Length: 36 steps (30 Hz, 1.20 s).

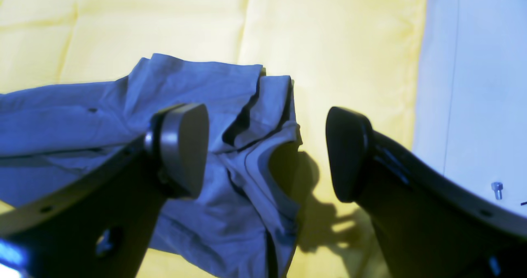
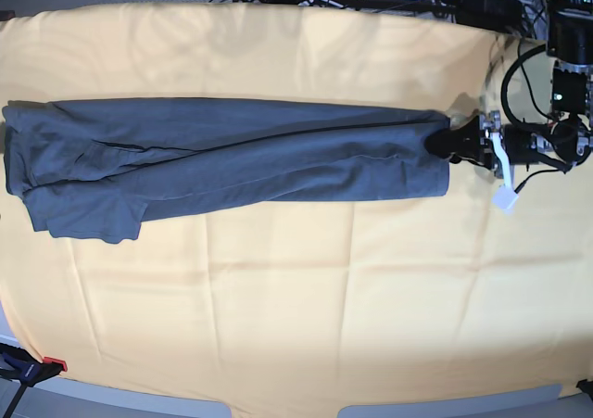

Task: Fold the T-shirt properly
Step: 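Move the left gripper to the strip's other end and grasp it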

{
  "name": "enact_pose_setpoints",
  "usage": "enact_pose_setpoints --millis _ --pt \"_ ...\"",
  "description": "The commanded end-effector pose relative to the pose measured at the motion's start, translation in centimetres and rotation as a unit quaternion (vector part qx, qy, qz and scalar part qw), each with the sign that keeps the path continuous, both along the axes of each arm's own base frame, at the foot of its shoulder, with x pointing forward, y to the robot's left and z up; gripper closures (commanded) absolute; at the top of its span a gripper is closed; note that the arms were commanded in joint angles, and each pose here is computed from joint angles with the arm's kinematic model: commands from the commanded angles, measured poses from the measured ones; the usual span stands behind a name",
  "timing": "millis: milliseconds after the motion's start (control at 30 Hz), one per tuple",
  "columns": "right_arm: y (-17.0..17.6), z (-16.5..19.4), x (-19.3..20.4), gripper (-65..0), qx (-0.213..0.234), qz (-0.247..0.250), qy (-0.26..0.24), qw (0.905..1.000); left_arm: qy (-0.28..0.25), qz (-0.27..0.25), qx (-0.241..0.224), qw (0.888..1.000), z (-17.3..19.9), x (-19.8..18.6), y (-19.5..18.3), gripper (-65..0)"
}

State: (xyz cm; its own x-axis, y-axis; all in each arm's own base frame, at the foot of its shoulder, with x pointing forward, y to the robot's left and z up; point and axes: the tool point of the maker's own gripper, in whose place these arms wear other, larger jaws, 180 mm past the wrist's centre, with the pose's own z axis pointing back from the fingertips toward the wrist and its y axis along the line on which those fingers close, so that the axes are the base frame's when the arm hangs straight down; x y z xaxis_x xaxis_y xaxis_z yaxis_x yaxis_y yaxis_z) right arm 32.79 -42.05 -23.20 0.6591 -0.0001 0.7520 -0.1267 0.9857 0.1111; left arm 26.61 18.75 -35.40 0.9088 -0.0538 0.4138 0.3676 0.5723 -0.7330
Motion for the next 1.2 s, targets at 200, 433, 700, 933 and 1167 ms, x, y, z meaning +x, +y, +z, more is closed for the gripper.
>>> enact_pose_setpoints --millis 200,433,700,933,1167 --pt "-0.6 2.6 0.8 -45.8 -0.011 -0.002 -0.037 0.9993 -0.008 0.0 0.001 1.0 -0.4 0.3 -0.7 -37.3" --pt "-0.6 2.6 0.8 -45.8 -0.011 -0.002 -0.037 0.9993 -0.017 0.005 -0.046 0.999 -0.6 0.8 -4.3 -37.0" --pt "-0.6 2.6 0.8 -45.8 -0.01 -0.002 -0.036 0.9993 -0.02 0.004 -0.026 0.999 -1.8 1.0 -5.1 0.0" --pt "0.9 2.6 0.7 -45.8 0.019 0.025 -0.04 0.9987 -0.054 0.023 0.015 0.998 -0.1 3.8 -2.4 0.0" --pt "2.5 0.0 0.5 -45.8 0.043 0.031 -0.016 0.9985 -0.068 0.052 0.082 0.993 1.1 5.4 2.3 0.0"
